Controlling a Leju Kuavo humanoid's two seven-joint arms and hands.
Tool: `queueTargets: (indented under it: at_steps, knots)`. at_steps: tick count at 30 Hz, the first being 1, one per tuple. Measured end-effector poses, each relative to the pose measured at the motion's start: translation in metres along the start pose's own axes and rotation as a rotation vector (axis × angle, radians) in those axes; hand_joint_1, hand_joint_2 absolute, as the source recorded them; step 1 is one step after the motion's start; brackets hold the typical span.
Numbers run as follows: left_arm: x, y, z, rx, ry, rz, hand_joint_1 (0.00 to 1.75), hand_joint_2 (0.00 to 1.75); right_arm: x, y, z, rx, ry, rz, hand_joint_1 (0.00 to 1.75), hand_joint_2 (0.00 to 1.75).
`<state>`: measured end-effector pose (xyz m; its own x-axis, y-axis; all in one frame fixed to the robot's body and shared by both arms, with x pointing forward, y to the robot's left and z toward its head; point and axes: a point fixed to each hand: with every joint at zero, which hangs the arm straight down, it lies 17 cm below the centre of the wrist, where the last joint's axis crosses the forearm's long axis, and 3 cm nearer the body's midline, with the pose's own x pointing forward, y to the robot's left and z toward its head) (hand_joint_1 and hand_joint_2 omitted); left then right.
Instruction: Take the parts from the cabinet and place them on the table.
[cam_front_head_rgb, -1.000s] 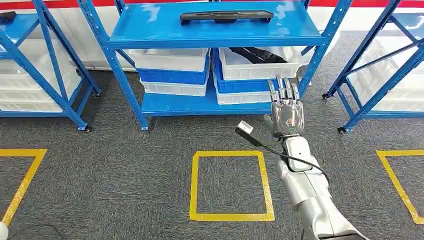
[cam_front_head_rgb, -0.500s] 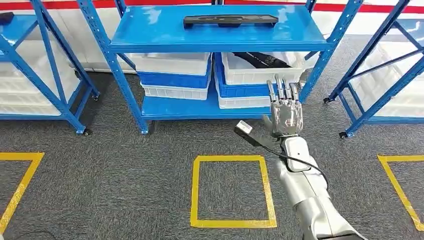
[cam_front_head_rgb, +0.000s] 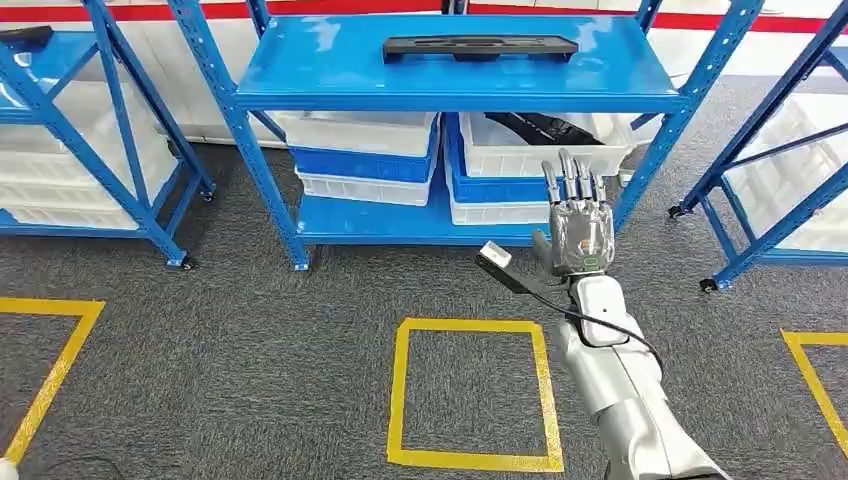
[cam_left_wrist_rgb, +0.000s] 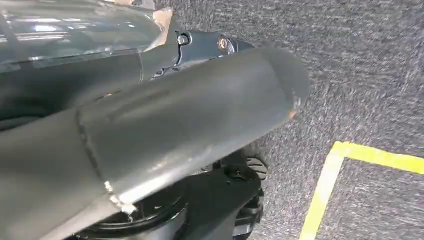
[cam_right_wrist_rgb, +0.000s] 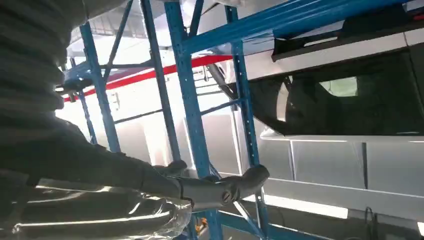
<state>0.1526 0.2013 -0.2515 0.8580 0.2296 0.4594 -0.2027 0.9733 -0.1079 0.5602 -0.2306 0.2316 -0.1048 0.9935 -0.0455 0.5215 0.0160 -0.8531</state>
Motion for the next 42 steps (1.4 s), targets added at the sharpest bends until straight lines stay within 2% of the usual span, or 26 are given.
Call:
queueTargets:
  at_steps: [14, 42]
  knots:
    - [-0.001, 0.004, -0.001, 0.028, 0.009, 0.03, 0.0, 0.0, 0.014, -0.008, -0.025, -0.014, -0.023, -0.017, 0.0, 1.75]
    - [-0.001, 0.005, -0.001, 0.035, 0.01, 0.033, 0.0, 0.0, 0.016, -0.001, -0.03, 0.009, -0.027, -0.018, 0.0, 1.75]
